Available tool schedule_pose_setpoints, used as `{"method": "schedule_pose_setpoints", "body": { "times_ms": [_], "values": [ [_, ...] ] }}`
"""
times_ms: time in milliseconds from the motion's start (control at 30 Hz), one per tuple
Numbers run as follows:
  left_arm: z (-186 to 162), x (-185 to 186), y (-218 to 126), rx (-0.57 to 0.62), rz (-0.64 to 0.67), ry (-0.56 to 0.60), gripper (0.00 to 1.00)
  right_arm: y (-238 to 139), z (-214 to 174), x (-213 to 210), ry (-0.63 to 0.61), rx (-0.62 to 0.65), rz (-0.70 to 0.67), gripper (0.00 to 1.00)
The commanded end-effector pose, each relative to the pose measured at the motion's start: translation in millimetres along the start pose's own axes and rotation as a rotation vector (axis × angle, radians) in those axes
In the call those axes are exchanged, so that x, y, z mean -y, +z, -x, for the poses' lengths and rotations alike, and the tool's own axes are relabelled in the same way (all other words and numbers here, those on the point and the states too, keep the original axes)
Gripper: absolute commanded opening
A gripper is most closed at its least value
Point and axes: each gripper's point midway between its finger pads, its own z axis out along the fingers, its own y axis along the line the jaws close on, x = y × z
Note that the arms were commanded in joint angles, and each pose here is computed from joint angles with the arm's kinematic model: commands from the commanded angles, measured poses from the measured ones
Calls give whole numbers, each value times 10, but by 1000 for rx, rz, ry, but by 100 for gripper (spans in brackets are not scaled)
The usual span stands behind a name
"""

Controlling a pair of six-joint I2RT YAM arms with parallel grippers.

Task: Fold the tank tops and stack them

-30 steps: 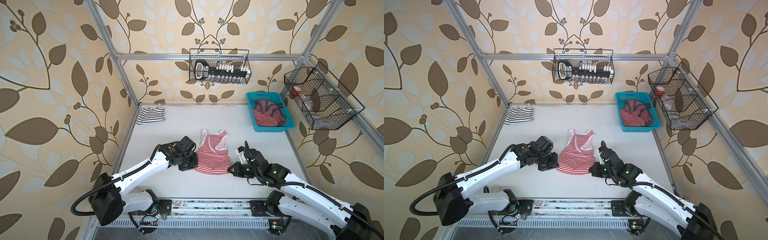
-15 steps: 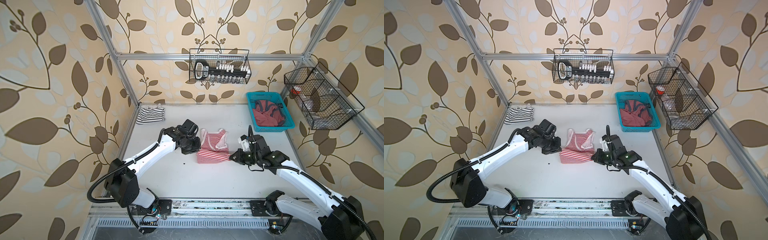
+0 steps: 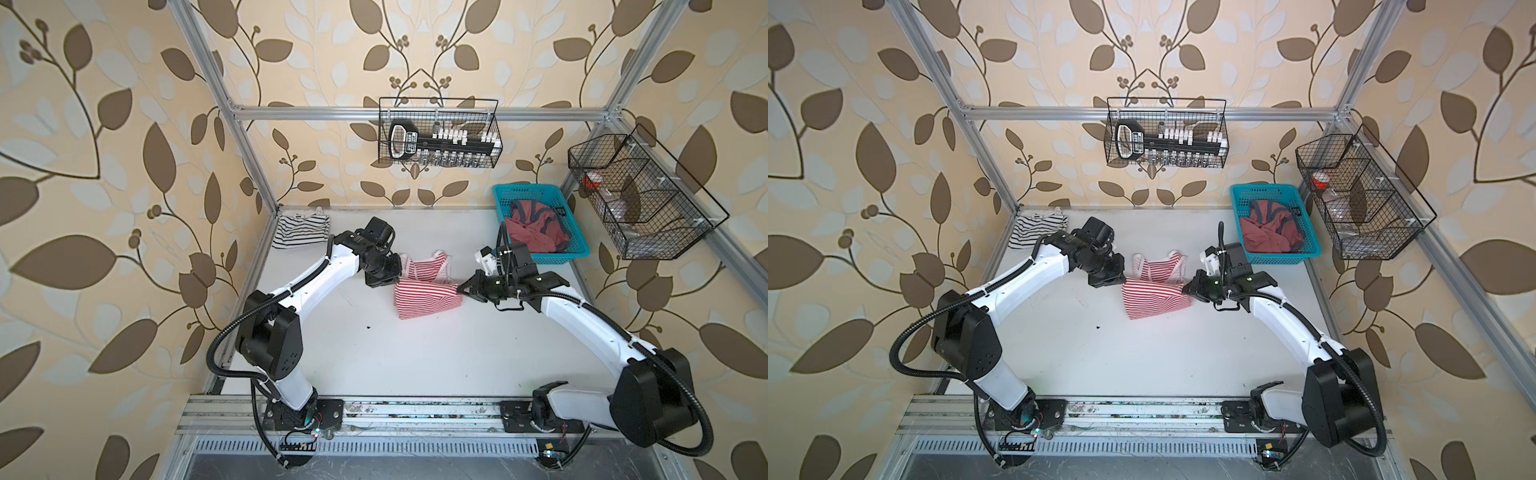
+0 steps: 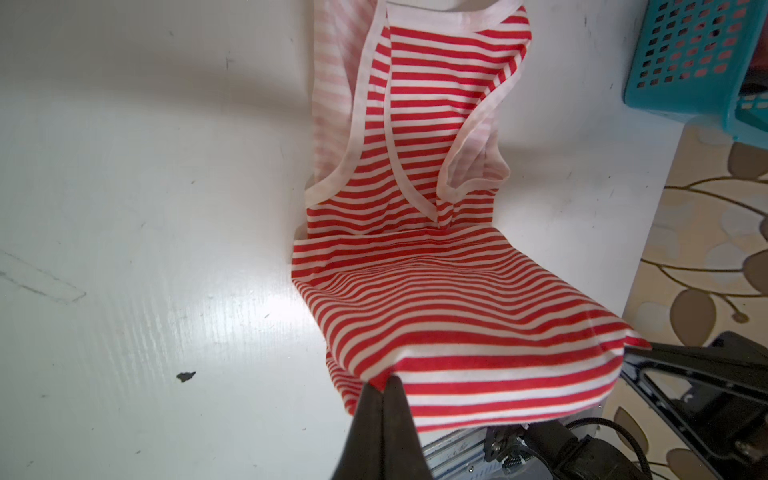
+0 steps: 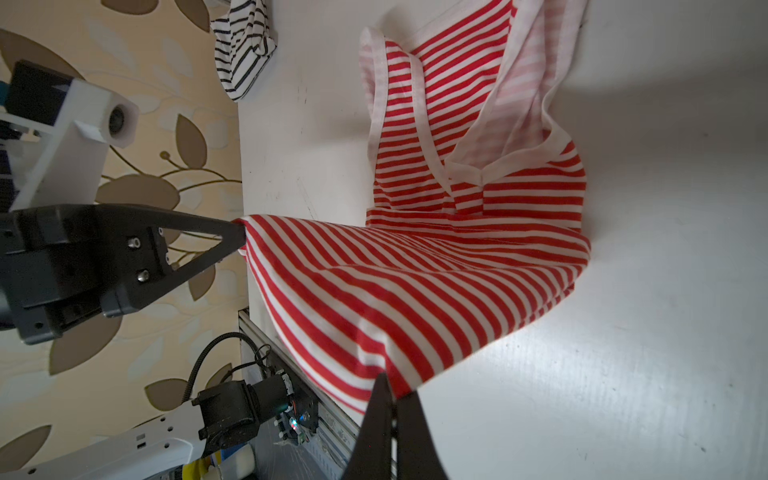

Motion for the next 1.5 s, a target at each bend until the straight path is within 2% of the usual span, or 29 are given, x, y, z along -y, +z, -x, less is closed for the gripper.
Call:
{"method": "schedule_pose_setpoints", "body": {
  "times_ms": [0, 400, 567, 767, 833, 867, 967, 1033, 1100, 1167, 1333, 1467],
  "values": [
    [139, 42, -5, -16, -24, 29, 0, 62, 156, -86, -19, -22, 64, 0],
    [835, -14, 330, -24, -80, -42, 0, 539, 960, 14, 60, -41, 122, 0],
    [1157, -51, 511, -18, -97, -55, 0, 753, 1206, 225, 117, -44, 121, 0],
    [1521, -123, 715, 1, -124, -80, 0, 990, 1478, 492, 206, -22, 147, 6],
    [1625, -156, 774, 20, -133, -93, 4, 1065, 1554, 525, 224, -11, 164, 17],
    [1688, -174, 801, 32, -141, -102, 5, 1099, 1598, 533, 235, -1, 176, 18],
    [1889, -186, 824, 79, -166, -121, 22, 1160, 1747, 556, 270, 36, 219, 21],
    [2029, -184, 793, 112, -178, -129, 26, 1146, 1851, 541, 279, 65, 247, 29],
    [2165, -162, 735, 145, -199, -135, 40, 1072, 1937, 517, 276, 101, 256, 30],
    [2261, -122, 639, 175, -216, -135, 42, 964, 1982, 461, 256, 132, 253, 33],
    [2220, -16, 295, 233, -231, -120, 41, 657, 1873, 312, 169, 173, 189, 40],
    [1845, 38, 196, 213, -227, -112, 32, 588, 1576, 220, 96, 129, 133, 41]
  ]
}}
